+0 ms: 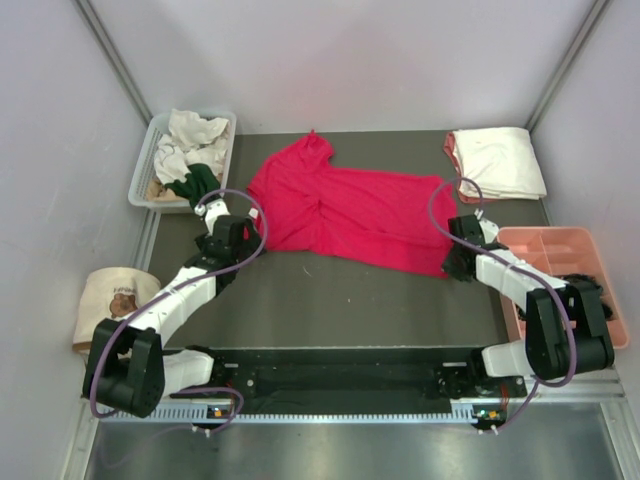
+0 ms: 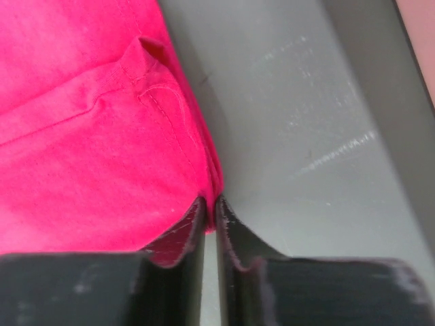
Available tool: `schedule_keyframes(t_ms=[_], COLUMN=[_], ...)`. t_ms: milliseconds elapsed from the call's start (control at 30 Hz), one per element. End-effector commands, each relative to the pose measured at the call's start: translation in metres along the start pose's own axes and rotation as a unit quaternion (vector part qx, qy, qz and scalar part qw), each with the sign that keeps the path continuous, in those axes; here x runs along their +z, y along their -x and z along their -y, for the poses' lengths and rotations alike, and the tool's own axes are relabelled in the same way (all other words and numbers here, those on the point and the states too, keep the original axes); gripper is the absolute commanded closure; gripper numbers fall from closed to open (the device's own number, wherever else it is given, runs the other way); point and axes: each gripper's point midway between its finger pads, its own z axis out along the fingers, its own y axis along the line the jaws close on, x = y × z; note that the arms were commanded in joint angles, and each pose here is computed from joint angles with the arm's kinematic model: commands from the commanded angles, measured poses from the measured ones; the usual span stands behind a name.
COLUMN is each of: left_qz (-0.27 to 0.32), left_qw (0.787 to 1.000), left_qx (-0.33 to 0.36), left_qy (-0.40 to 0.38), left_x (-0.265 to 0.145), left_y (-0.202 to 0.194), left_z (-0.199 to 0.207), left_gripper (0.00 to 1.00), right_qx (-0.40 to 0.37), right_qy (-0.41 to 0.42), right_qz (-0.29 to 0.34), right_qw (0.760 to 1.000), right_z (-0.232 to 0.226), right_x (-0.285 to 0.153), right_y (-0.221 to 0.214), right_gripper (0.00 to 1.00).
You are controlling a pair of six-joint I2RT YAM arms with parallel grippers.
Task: Fold and stack the t-shirts
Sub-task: Fold the flattened tshirt in 1/3 of the way
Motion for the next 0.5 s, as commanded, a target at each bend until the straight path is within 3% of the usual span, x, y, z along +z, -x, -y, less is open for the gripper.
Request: schedule_keyframes(t_ms=[0, 467], left_qz=[0.030, 0.015], left_qw=[0.999, 0.999], left_qx=[-0.014, -0.022], left_qy=[-0.002, 0.034], left_x=[0.000, 0.029], left_y=[0.015, 0.007], left_z=[0.000, -0.007], left_gripper=[0.01, 0.01], right_qx=[0.004, 0.002], right_qy=[-0.003, 0.007], right_qz=[-0.016, -0.013], right_qw=[1.000, 1.000], right_z=[-0.001, -0.003], right_x=[0.005, 0.004], right_y=[-0.004, -0.003], right_gripper=[1.00, 1.00])
